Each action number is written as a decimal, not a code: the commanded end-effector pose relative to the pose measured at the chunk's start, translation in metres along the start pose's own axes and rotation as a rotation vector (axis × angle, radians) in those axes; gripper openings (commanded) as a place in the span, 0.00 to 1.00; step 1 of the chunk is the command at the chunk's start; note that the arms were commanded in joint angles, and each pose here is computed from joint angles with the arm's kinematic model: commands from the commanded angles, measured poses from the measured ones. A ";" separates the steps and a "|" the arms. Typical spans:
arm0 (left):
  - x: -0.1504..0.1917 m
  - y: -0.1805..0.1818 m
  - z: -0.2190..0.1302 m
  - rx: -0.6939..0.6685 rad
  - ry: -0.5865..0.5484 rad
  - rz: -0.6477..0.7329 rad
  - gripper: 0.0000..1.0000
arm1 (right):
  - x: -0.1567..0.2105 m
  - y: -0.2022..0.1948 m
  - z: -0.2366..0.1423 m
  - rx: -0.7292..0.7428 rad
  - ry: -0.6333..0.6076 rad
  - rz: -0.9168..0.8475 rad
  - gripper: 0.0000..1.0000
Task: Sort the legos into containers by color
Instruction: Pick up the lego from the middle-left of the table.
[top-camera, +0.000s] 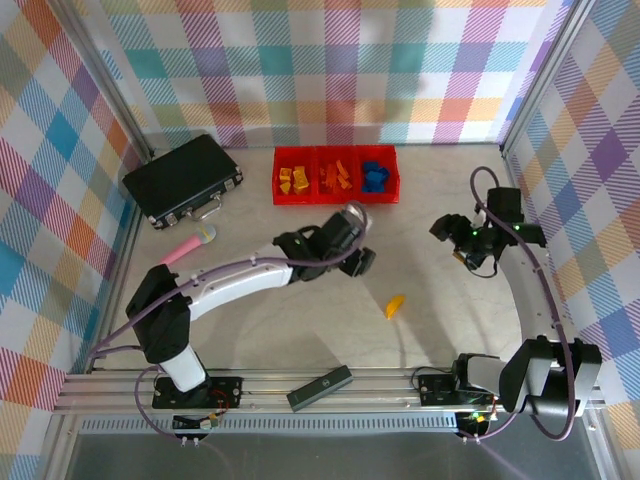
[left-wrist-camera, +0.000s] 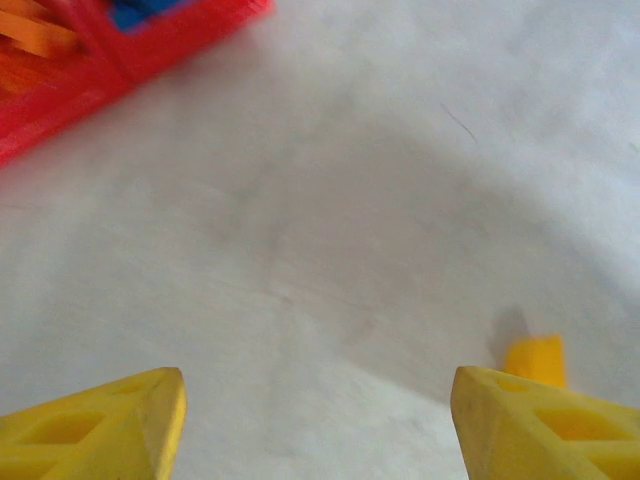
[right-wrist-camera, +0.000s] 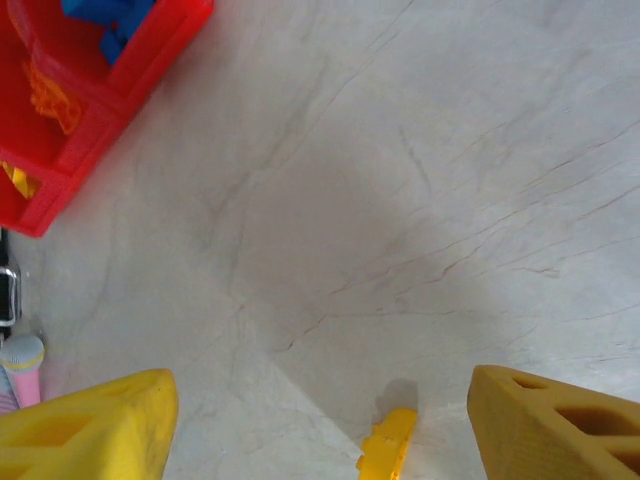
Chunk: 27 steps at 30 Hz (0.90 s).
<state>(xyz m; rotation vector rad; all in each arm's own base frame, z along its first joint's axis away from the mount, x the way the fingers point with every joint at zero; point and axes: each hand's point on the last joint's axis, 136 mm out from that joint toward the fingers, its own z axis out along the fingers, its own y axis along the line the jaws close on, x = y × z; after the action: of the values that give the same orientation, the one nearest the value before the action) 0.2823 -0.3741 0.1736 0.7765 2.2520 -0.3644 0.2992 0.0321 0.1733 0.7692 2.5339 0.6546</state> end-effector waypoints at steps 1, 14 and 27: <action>0.024 -0.042 0.010 0.080 0.054 0.044 0.72 | -0.007 0.010 -0.021 -0.041 -0.040 -0.035 0.77; 0.077 -0.117 0.073 0.111 0.209 0.232 0.75 | -0.010 0.013 -0.026 -0.049 -0.060 -0.036 0.77; 0.101 -0.123 0.106 0.108 0.265 0.230 0.41 | -0.010 0.011 -0.025 -0.039 -0.061 -0.049 0.77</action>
<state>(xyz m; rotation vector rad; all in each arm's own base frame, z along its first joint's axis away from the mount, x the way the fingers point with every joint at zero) 0.2040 -0.4670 0.0269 1.1953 2.3769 -0.2604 0.2998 0.0255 0.1898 0.7408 2.4839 0.6454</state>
